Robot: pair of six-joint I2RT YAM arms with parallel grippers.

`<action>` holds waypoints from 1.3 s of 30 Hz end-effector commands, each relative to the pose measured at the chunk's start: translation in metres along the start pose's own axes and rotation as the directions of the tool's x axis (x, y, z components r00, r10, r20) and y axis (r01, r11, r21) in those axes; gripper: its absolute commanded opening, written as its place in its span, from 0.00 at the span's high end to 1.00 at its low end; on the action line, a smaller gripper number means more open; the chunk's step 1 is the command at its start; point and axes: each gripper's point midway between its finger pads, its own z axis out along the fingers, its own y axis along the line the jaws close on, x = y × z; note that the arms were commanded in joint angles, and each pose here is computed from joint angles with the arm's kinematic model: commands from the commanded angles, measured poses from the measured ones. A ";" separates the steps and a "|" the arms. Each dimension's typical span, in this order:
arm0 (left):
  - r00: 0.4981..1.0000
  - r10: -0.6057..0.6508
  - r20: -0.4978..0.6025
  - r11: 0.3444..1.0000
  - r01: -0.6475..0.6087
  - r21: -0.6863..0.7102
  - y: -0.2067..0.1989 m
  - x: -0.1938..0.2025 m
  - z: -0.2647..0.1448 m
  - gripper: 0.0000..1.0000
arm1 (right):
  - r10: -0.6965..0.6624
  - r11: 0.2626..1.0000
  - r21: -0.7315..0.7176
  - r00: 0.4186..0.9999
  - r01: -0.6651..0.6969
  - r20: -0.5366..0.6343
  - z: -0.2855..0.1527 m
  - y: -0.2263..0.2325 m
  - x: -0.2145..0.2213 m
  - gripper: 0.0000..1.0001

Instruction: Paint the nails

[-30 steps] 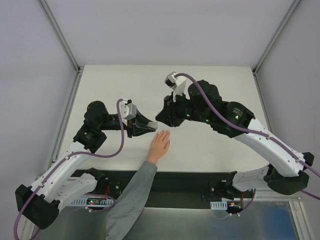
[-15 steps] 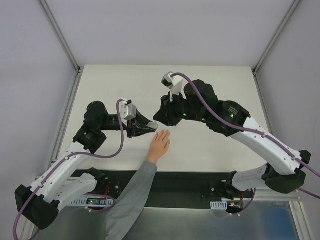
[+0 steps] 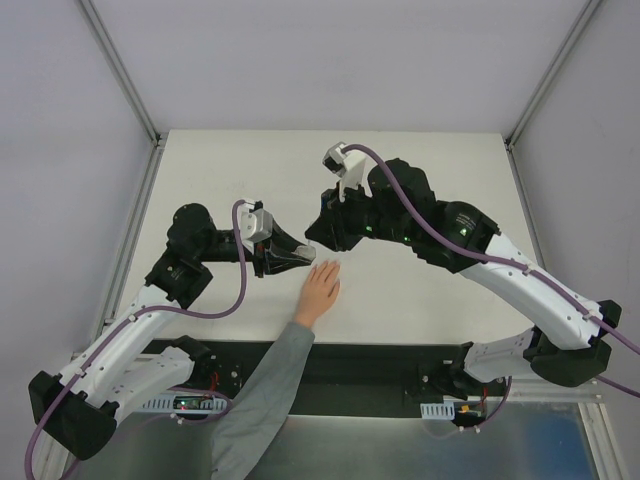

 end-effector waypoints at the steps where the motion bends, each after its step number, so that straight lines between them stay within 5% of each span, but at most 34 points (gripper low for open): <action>1: 0.997 0.067 0.027 0.998 -0.067 0.017 -0.005 -0.012 0.000 1.00 | 0.005 1.000 -0.031 0.997 -0.003 0.078 -0.010 0.009 -0.021 0.99; 39: 0.997 0.076 0.031 0.997 -0.076 -0.004 -0.003 -0.014 -0.001 1.00 | 0.024 0.999 -0.042 0.998 -0.022 0.052 -0.005 0.008 -0.004 0.99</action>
